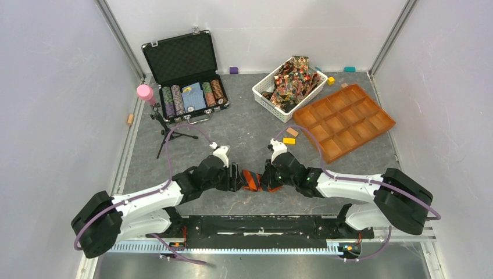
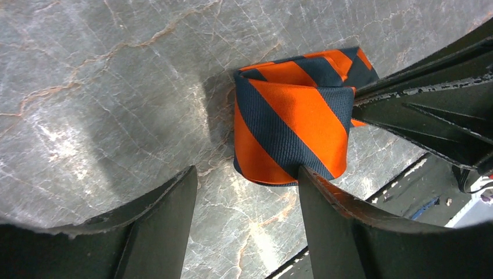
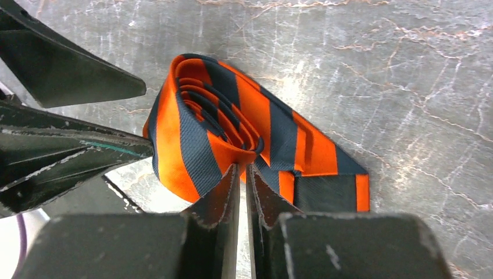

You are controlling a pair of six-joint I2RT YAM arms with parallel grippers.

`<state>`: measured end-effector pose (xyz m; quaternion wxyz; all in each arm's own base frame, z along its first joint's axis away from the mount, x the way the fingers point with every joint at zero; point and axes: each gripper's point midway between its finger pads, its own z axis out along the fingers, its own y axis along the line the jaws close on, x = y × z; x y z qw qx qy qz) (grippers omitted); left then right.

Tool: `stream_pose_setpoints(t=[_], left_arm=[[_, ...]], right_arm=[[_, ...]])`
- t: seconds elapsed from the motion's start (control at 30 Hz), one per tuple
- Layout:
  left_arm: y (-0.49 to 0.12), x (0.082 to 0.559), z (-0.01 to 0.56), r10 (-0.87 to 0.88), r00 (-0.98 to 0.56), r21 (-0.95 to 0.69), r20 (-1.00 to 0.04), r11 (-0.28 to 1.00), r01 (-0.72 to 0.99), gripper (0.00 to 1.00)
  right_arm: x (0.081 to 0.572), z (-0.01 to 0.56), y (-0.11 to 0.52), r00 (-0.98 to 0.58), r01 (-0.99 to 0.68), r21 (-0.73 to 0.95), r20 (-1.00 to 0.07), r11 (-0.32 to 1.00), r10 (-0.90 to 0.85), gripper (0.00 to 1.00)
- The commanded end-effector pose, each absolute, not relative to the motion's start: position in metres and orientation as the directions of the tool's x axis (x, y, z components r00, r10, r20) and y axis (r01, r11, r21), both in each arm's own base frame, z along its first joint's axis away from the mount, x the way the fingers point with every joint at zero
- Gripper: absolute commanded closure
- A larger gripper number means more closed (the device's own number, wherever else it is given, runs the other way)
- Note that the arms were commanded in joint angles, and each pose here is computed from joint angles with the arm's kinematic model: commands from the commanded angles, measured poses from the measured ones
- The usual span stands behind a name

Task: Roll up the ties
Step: Roll the tie at the center of the board.

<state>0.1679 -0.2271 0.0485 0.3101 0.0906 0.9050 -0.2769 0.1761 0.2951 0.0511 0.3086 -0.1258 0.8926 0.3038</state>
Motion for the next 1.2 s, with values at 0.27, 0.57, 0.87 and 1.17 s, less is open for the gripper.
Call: stream_pose_setpoints(t=[0.27,0.57,0.87,1.17], left_arm=[[-0.243,0.182,0.091,-0.033,-0.742,-0.467,-0.669,0.795,0.386,0.3],[-0.198,0.2,0.166,-0.239,-0.625,-0.464,-0.743,0.857,0.224,0.25],[-0.126,0.199,0.18,-0.416,-0.558,-0.433,-0.718,0.895,-0.11,0.03],[-0.105,0.188,0.179,-0.464,-0.525,-0.451,-0.714,0.877,-0.162,0.0]], right_arm=[[0.201,0.11,0.29,-0.573,-0.578,0.284,-0.809,0.765,-0.133,0.72],[0.192,0.141,0.318,-0.276,-0.869,0.044,-0.869,0.492,-0.41,0.02],[0.188,0.109,0.347,-0.141,-0.953,-0.062,-0.774,0.295,-0.617,0.02],[0.18,0.079,0.359,-0.073,-0.971,-0.107,-0.722,0.215,-0.688,0.02]])
